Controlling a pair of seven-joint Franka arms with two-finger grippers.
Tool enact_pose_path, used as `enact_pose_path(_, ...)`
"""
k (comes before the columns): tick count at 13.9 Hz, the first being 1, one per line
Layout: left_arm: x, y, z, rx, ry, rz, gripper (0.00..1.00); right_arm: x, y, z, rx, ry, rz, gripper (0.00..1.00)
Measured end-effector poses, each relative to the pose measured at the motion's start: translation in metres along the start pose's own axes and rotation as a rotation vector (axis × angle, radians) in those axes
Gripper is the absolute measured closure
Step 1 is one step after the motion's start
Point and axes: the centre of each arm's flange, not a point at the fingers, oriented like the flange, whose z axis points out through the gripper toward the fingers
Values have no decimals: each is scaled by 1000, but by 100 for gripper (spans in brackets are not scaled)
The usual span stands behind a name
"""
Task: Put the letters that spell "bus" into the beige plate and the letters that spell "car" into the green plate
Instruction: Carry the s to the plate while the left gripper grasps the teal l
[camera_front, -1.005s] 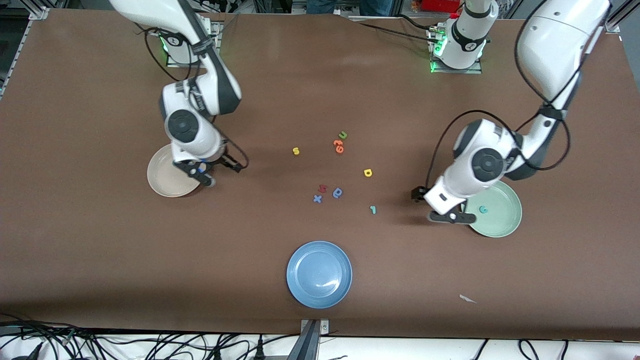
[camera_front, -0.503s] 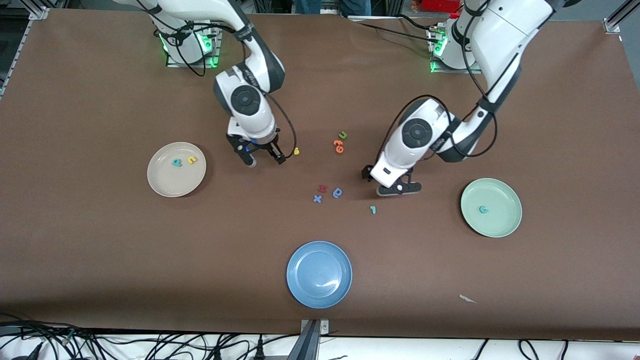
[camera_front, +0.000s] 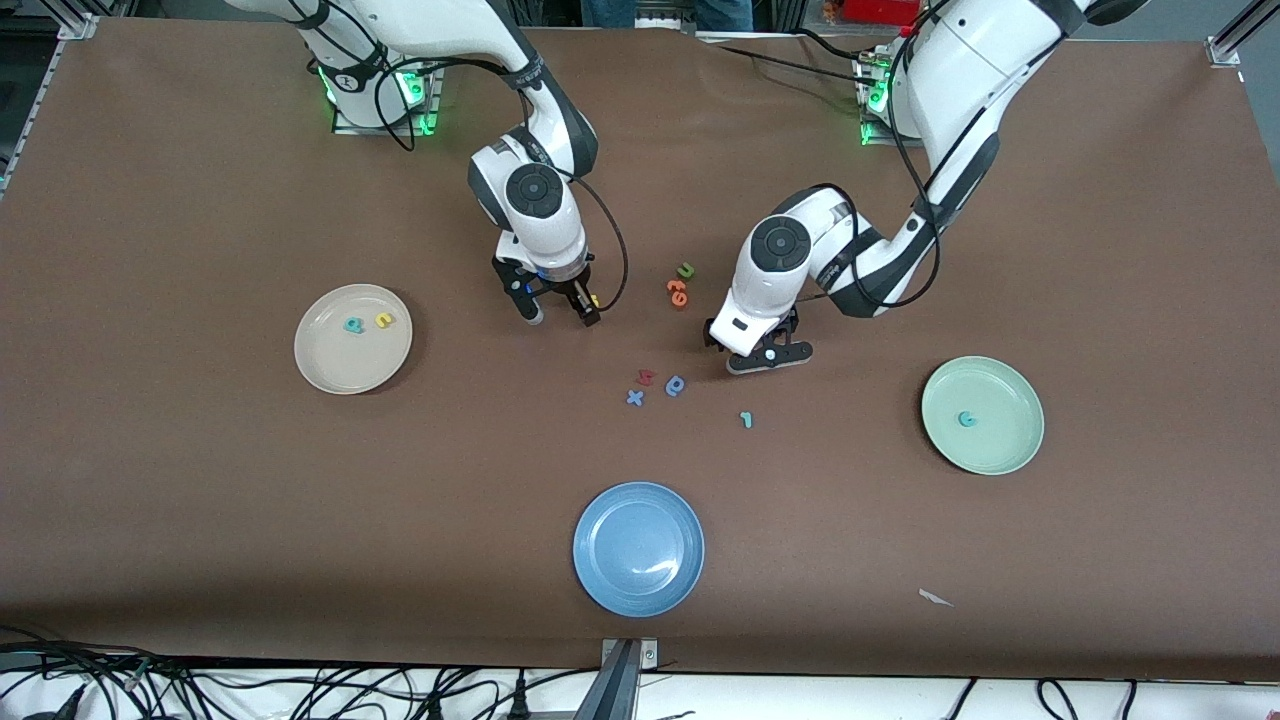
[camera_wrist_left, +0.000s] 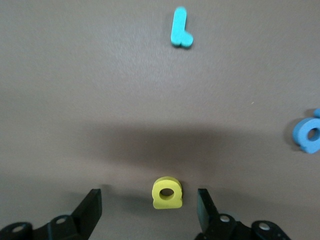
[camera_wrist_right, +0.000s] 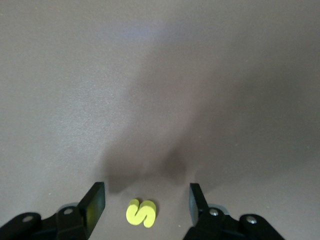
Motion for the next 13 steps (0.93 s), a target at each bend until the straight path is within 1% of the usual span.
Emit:
enact_pose_path(1, -2, 1, 5, 1, -8, -6, 16, -2, -1, 1, 6, 0, 8, 23)
enact_pose_path(3, -5, 6, 7, -7, -7, -19, 30, -10, -2, 3, 12, -1, 16, 26)
enact_pose_path(4, -7, 8, 6, -7, -6, -21, 30, -14, -2, 4, 12, -1, 15, 27)
enact_pose_path(5, -8, 10, 5, -9, -4, -22, 36, -17, -1, 5, 10, -1, 13, 27)
enact_pose_path(6, -7, 13, 3, -14, 0, -23, 48, -19, 0, 6, 8, -1, 10, 32)
enact_pose_path(7, -7, 14, 2, -15, 1, -23, 54, -21, 0, 6, 8, -1, 6, 41)
enact_pose_path(8, -7, 15, 2, -16, 2, -24, 54, -22, 0, 6, 8, -1, 4, 41)
enact_pose_path(9, -7, 15, 2, -17, 2, -24, 58, -23, 0, 6, 9, -1, 3, 48)
enact_pose_path(10, -6, 15, 2, -17, 2, -25, 58, -23, -1, 4, 13, -2, 2, 59)
enact_pose_path(11, -6, 15, 2, -17, 2, -25, 58, -23, -2, 2, 17, -2, -3, 72)
enact_pose_path(13, -6, 14, 2, -17, 2, -26, 58, -17, -6, 0, 25, 3, -20, 73)
